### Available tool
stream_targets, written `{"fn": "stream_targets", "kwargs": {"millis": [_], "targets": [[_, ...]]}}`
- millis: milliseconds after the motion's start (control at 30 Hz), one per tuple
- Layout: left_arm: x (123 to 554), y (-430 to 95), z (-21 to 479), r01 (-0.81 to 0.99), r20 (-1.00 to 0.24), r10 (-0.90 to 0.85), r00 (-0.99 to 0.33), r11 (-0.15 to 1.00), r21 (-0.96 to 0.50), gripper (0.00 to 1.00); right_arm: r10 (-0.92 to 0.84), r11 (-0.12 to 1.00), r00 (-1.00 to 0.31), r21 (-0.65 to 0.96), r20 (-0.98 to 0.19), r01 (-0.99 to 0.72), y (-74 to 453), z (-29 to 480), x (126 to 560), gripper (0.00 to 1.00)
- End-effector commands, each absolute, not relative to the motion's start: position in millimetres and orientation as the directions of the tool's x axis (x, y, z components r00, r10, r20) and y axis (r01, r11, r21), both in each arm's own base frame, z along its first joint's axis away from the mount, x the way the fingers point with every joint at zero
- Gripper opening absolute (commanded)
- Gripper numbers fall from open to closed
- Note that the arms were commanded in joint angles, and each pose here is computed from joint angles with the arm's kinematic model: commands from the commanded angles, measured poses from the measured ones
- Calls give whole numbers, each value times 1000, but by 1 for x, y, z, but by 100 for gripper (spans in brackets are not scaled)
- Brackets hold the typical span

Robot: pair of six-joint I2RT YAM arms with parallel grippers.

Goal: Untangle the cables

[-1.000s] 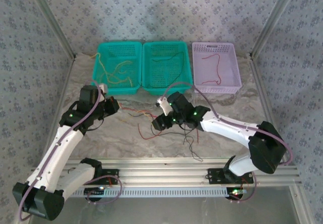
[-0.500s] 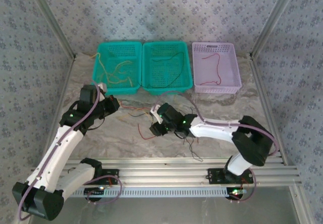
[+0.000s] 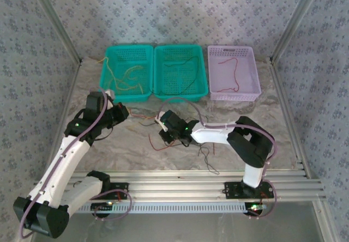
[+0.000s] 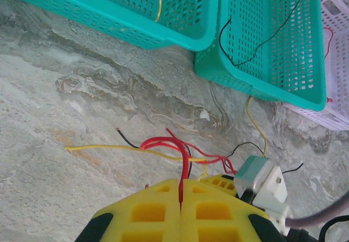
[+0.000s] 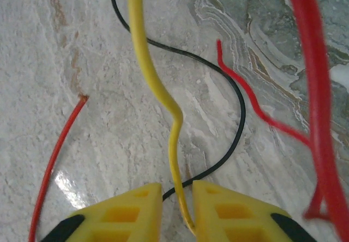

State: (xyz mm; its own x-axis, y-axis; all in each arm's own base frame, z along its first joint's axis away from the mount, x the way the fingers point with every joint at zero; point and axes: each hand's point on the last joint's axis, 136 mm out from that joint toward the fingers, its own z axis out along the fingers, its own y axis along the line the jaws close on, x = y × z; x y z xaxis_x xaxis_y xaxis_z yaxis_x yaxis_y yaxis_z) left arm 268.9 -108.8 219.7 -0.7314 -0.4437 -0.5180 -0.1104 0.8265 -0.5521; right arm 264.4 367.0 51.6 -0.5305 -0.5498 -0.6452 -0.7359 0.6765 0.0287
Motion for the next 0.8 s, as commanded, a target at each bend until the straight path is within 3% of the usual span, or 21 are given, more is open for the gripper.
{"fn": "stream_targets", "kwargs": {"millis": [0,67,300,767], "targets": [[273,-108,233,-94,-554,-456,-696,824,-559,0,-528,693,-515,8,-676,-721,364,68,270,9],[273,-106,233,-97,-560,-454,-693,828,-552,0,-523,701,-507,-7,-685,-714,356,77,270,0],[274,-97,232,-115,-587,-428,-687,862,-494,0,-452,744,-493,-10,-743,-668,317,121,272,0],[284,-89,221,-148,-594,-392,-702,897,-417,0,0,837,-550,301,-835,-457,209,222,307,0]]}}
